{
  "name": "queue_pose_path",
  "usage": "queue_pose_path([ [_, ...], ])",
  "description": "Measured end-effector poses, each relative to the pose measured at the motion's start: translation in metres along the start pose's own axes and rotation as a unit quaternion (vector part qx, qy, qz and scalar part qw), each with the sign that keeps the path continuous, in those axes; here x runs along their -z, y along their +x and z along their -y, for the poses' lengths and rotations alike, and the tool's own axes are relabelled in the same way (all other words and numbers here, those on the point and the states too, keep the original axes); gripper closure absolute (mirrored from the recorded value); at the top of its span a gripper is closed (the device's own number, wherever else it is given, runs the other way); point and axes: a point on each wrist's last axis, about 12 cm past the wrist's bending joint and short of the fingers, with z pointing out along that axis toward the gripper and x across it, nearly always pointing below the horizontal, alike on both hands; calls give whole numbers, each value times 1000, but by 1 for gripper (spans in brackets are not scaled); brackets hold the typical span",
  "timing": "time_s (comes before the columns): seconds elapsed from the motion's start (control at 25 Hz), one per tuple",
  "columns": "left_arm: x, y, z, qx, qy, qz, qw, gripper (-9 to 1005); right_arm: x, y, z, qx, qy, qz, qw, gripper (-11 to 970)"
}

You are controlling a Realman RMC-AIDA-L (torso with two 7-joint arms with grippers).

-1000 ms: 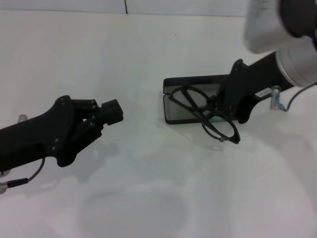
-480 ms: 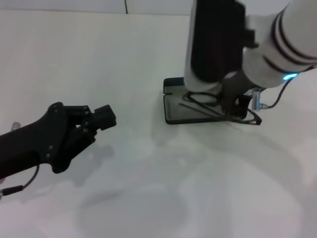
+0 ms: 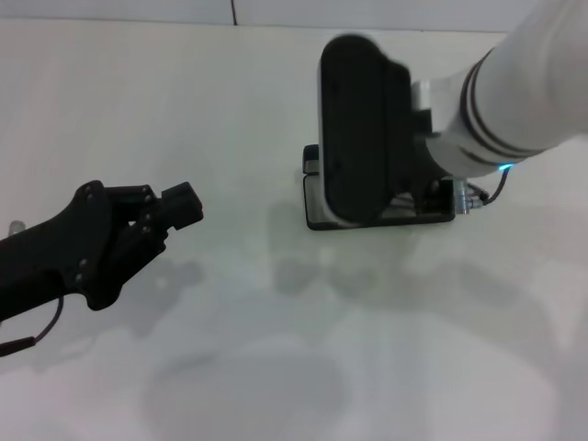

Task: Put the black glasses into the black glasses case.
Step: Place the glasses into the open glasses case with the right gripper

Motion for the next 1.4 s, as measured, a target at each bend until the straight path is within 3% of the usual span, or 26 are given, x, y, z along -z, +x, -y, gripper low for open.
queue_pose_path([
  [0.36,2,-2,-1,-13,-4,-3,1000,938,-18,-8,-9,47,40,-29,998,906],
  [0.48,13,-4,0,-16,-11,-14,1000,938,-21,-8,-10,54,46,-27,997,906],
  [0.88,30,1,15,-13,12,-84,996,938,-33,-12,-16,77,57,-19,995,904],
  [1.4,34,4,22,-3,37,-105,994,938,-42,-13,-20,88,58,-15,994,902],
])
